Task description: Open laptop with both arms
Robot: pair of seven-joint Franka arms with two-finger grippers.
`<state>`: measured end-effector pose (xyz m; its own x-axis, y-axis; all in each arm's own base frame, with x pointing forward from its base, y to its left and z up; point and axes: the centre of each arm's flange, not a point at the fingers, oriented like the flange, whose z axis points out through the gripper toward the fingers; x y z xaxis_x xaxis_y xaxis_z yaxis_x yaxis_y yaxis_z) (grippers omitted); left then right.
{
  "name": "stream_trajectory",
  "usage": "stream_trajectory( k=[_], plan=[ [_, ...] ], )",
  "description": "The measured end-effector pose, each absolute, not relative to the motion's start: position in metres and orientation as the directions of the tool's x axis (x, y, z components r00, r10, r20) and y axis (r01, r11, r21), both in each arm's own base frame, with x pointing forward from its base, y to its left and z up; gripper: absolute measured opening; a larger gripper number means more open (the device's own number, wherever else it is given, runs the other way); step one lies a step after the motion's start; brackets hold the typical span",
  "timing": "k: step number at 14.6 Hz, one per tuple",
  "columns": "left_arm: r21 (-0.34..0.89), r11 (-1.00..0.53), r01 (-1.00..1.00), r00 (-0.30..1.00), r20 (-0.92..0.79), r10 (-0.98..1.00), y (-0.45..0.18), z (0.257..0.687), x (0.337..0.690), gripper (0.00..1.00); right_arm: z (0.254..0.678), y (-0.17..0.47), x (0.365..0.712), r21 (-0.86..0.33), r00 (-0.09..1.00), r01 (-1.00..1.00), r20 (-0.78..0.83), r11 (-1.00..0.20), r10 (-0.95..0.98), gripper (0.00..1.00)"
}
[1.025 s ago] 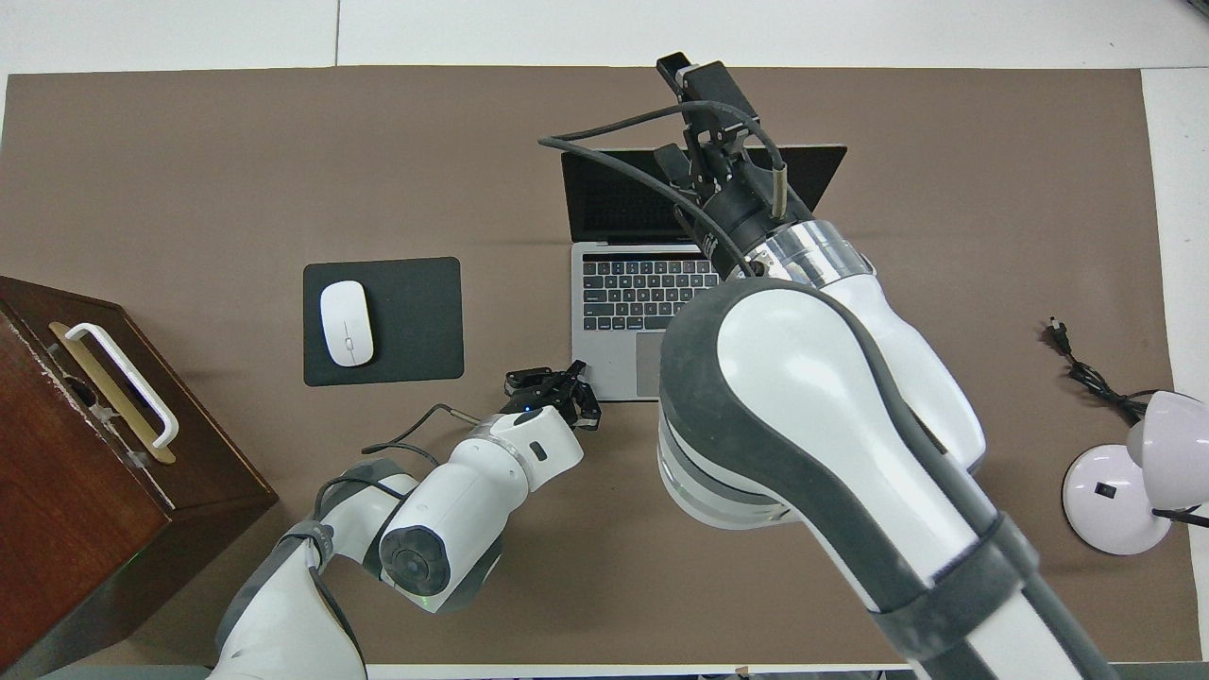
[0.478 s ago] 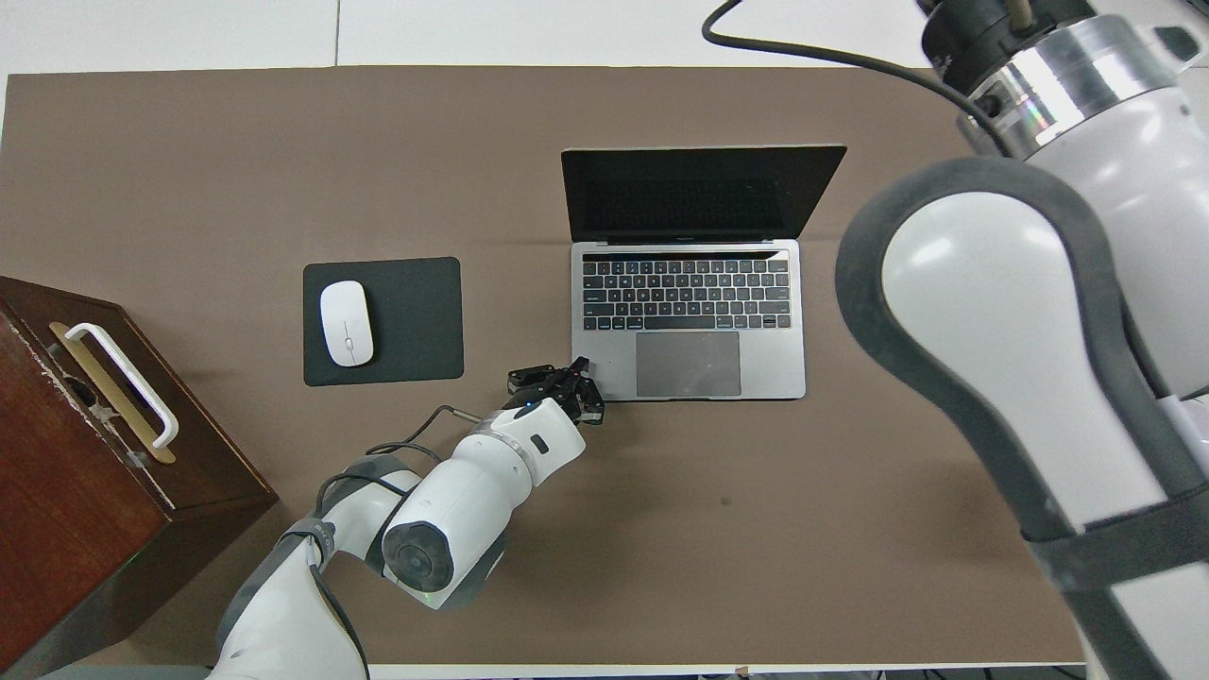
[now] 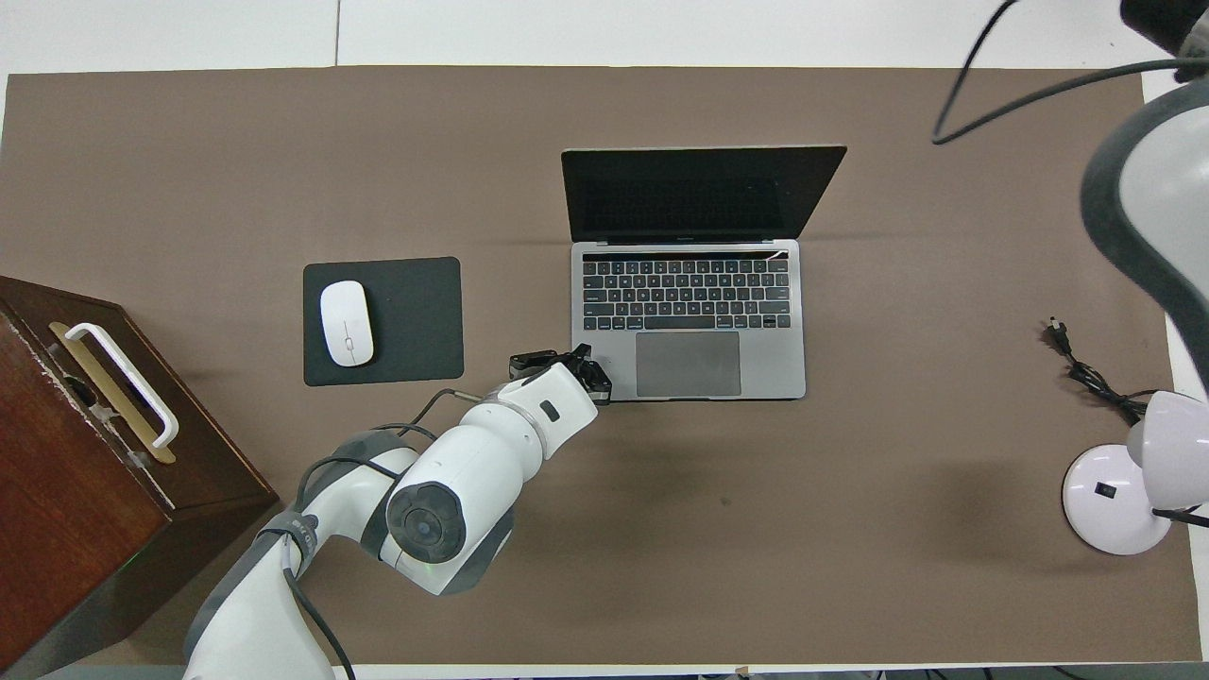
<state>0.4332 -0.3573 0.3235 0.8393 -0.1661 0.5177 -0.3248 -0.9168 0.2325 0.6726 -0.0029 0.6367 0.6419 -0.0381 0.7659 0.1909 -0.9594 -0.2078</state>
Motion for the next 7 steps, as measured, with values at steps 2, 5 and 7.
stream_trajectory(
  k=[2, 5, 7],
  plan=[
    [0.229, -0.924, -0.305, 0.853, 0.497, -0.159, -0.356, 0.333, 0.441, 0.01, 0.643, -0.007, 0.657, -0.132, 0.726, 0.251, 0.681, -0.959, 0.096, 1.0],
    [0.214, -0.939, -0.27, 0.882, 0.446, -0.152, -0.355, 0.354, 0.458, 0.01, 0.65, -0.004, 0.627, -0.051, 0.82, 0.327, 0.512, -0.944, 0.256, 1.0],
    [0.204, -0.947, -0.247, 0.899, 0.414, -0.145, -0.352, 0.38, 0.472, 0.01, 0.656, -0.005, 0.604, -0.057, 0.875, 0.326, 0.397, -0.944, 0.278, 1.0]
  ],
)
